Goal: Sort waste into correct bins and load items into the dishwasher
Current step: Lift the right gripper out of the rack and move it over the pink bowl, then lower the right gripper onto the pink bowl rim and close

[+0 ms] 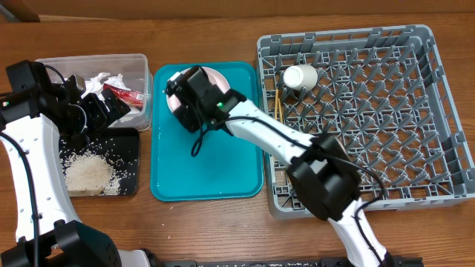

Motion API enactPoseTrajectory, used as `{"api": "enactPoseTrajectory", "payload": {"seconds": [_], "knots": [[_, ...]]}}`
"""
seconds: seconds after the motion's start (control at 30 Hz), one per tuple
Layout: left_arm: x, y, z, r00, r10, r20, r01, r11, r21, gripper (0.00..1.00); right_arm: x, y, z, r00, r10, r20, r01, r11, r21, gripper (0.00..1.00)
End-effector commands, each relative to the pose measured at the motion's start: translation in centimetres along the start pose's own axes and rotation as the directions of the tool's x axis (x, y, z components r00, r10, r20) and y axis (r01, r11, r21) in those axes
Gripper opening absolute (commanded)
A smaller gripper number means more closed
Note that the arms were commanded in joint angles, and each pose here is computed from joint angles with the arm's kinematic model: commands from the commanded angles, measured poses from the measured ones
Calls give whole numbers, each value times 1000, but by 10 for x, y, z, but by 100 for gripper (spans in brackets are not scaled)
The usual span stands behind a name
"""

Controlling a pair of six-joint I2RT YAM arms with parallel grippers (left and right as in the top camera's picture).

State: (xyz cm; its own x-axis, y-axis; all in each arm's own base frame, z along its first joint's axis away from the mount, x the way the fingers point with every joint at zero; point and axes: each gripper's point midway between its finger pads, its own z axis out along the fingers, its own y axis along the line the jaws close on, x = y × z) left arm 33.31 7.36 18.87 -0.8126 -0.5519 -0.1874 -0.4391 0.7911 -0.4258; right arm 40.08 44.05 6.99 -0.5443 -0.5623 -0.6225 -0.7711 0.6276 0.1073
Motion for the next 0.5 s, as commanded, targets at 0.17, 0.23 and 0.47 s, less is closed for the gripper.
{"api": "enactPoseTrajectory", "payload": {"seconds": [0.17,0.23,0.47], "knots": [[-4,-8,-10,999,33,34,-33,999,8,100,-1,-4,21,999,-40,36,40,999,6,51],[-4,-8,-10,999,33,34,-33,999,8,100,-2,-4,21,998,-47,37,47,999,6,51],[-4,-8,-10,999,33,34,-33,999,8,100,-20,13,8,997,-47,67,51,997,-58,50]]}}
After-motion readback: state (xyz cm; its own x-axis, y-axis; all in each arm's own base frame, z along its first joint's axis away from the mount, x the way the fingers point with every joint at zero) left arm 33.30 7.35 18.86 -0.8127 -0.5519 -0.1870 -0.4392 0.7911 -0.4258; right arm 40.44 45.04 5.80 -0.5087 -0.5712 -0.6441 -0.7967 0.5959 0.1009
